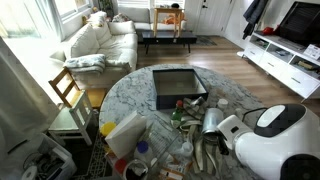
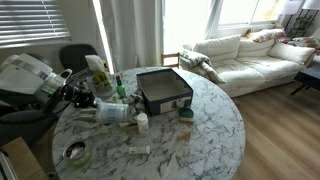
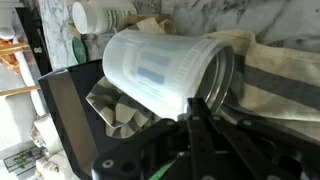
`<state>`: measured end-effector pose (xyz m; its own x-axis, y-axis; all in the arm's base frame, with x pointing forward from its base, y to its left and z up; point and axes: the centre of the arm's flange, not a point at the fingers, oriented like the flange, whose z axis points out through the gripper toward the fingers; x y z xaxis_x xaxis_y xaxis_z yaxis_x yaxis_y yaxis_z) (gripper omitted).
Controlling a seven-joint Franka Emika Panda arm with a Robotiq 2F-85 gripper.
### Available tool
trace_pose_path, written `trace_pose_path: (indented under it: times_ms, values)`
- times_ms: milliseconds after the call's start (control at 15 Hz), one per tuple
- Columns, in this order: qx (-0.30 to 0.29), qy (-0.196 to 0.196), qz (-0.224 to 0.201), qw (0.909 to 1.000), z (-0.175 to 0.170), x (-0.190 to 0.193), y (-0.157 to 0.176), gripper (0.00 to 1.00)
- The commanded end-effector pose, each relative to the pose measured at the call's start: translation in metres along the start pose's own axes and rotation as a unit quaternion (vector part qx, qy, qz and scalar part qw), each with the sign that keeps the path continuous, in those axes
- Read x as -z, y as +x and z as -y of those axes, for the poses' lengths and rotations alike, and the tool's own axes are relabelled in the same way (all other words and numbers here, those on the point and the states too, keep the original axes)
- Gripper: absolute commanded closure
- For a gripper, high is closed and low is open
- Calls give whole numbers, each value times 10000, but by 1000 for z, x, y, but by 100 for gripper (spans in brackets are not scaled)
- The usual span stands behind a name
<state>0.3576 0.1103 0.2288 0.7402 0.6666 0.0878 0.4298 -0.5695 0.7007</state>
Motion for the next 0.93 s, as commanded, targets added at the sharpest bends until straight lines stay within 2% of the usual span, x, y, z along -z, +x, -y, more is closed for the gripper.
trace_pose_path:
  times_ms: [0,533,867]
  values:
    - [-196,35,48,9998,-26,-4,-2,100]
    - [-621,50,-35,9980,-85,7,13,100]
    - [-1131,272,-87,9932,-116,19,22,100]
